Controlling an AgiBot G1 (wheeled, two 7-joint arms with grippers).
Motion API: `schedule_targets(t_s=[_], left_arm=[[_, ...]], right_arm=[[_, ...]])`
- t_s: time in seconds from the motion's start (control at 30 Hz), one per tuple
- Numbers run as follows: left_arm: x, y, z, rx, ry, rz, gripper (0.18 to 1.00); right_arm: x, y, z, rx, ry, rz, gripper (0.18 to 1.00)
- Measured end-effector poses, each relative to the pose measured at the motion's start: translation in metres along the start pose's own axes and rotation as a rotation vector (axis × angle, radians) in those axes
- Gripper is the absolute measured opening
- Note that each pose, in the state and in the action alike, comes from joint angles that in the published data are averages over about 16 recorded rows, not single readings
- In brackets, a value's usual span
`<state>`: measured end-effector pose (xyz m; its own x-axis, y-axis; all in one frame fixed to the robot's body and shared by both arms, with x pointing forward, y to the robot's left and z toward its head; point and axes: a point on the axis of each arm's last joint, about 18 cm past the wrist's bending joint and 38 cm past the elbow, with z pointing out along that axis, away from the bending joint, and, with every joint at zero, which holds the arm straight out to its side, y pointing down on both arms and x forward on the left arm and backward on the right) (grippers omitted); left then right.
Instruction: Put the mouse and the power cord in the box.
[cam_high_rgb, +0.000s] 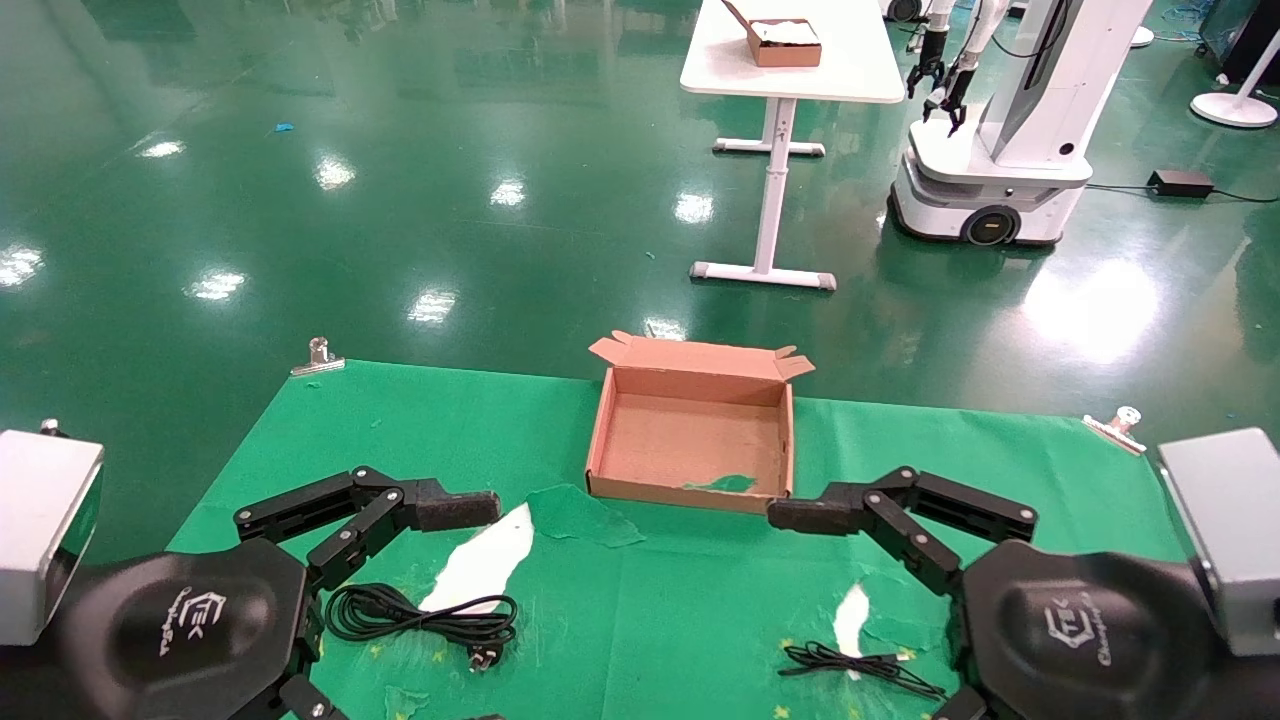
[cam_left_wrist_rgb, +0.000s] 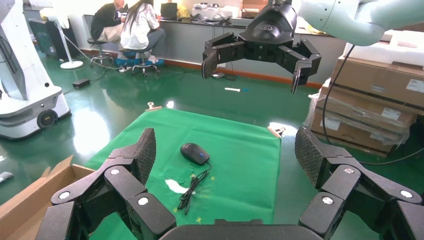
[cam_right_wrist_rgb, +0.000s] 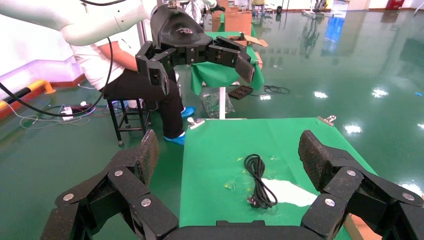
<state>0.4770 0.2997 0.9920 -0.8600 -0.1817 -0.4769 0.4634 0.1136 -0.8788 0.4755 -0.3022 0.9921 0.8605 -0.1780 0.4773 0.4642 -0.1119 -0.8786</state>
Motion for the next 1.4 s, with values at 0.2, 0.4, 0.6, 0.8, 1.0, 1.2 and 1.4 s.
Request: schedule_targets(t_s=[0.2,0.4,0.6,0.8,1.0,1.2,1.4], left_arm=[[0.000,0.000,0.000,0.000,0.000,0.000,1.000],[0.000,0.000,0.000,0.000,0.000,0.000,1.000],[0.000,0.000,0.000,0.000,0.000,-0.001,1.000],[0.003,0.007,0.002,-0.045,0.013,0.001,1.000],[0.002,0.030,0.008,-0.208,0.041,0.011,1.000],[-0.012,0.064,0.013,-0.448,0.050,0.036,1.000],[-0.036,0.087,0.014,-0.646,0.036,0.064,1.000]], right_arm=[[0.000,0.000,0.000,0.000,0.000,0.000,1.001],[0.000,0.000,0.000,0.000,0.000,0.000,1.001],[0.000,0.000,0.000,0.000,0.000,0.000,1.001],[0.000,0.003,-0.001,-0.017,0.003,-0.004,1.001],[0.002,0.021,-0.005,-0.132,0.016,-0.025,1.001],[0.012,0.048,-0.008,-0.339,0.032,-0.071,1.001],[0.030,0.069,-0.009,-0.543,0.055,-0.121,1.001]])
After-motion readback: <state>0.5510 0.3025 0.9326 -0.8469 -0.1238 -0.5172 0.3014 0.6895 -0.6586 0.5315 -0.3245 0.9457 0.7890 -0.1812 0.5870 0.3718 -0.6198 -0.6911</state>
